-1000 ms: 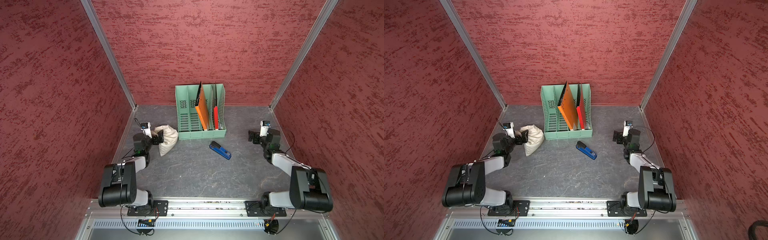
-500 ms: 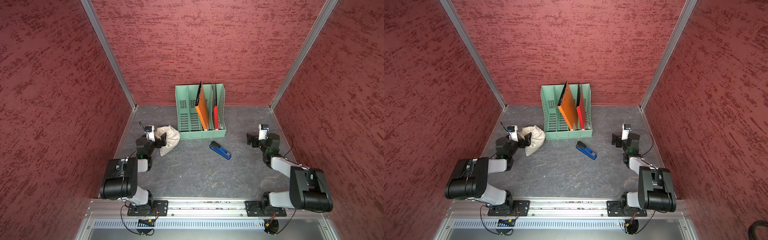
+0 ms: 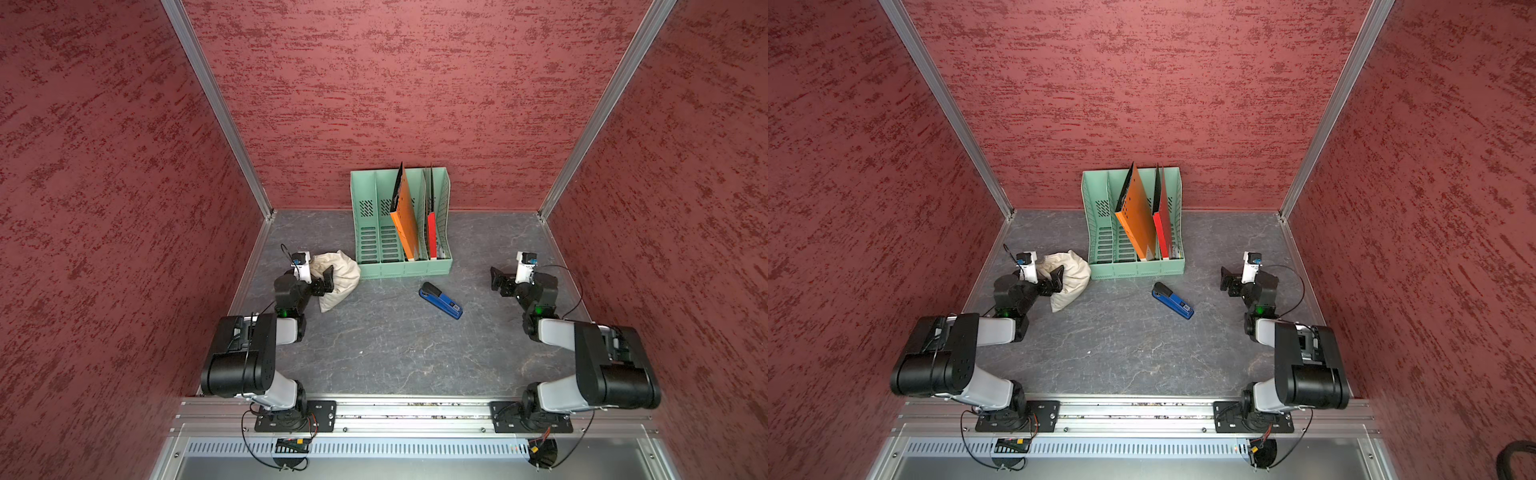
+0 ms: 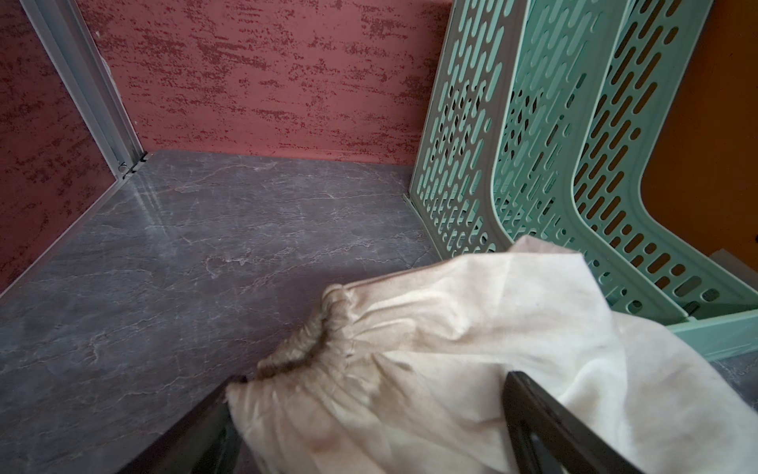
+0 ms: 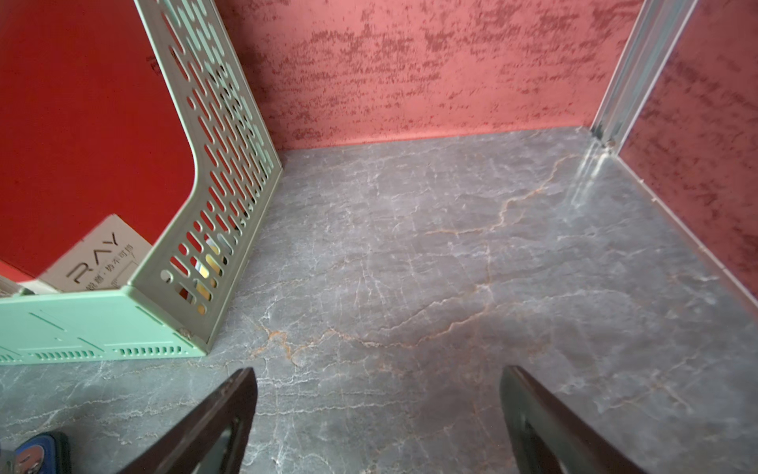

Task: Close the soil bag
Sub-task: Reset both arms

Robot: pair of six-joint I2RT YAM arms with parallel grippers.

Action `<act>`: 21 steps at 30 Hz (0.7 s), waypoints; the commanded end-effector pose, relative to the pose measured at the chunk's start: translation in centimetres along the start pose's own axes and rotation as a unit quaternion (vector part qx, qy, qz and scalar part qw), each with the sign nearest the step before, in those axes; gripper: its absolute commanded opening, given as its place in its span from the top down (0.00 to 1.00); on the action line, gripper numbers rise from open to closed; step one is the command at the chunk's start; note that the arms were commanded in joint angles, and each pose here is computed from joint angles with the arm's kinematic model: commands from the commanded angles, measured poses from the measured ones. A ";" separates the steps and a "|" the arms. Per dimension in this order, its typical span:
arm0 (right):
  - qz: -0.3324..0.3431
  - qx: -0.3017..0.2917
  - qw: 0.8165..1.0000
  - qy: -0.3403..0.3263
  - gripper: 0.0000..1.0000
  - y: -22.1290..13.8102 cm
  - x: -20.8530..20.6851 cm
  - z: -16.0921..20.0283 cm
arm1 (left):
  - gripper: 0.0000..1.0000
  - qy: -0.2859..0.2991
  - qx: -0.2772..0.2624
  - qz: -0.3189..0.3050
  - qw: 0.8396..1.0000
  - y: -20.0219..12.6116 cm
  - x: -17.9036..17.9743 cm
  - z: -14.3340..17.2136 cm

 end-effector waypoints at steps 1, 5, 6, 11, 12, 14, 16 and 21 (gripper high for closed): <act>-0.032 -0.024 0.999 -0.035 0.02 0.7 2.0 -0.7 | 0.00 0.002 0.005 -0.023 1.000 0.3 0.4 -0.1; -0.022 -0.034 0.998 -0.042 0.02 0.8 1.8 -0.1 | 0.00 0.002 0.009 -0.036 0.999 0.4 0.6 0.0; -0.017 -0.030 0.999 -0.040 0.02 0.8 1.6 0.1 | 0.00 0.002 0.009 -0.037 0.999 0.4 0.6 -0.1; 0.012 -0.036 0.999 -0.038 0.02 1.1 1.2 -0.1 | 0.00 0.003 0.010 -0.040 0.999 0.4 0.6 -0.1; 0.014 -0.037 0.998 -0.038 0.02 1.1 1.2 -0.2 | 0.00 0.003 0.010 -0.040 0.999 0.4 0.6 -0.1; 0.014 -0.035 0.999 -0.039 0.02 1.1 1.2 -0.1 | 0.00 0.003 0.010 -0.039 0.999 0.4 0.6 0.0; 0.013 -0.038 0.998 -0.039 0.02 1.0 1.2 -0.2 | 0.00 0.003 0.010 -0.040 0.999 0.4 0.7 -0.1; 0.014 -0.038 0.998 -0.038 0.02 1.0 1.2 -0.2 | 0.00 0.003 0.010 -0.040 0.999 0.4 0.6 -0.1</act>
Point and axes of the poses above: each gripper's point midway between its finger pads, its own y axis out along the fingers, its own x axis along the line the jaws close on, z = x × y, the point moved 2 cm from there along -y, back along the fingers, and after that the axes turned 15 degrees about y, right-handed, at the moved point
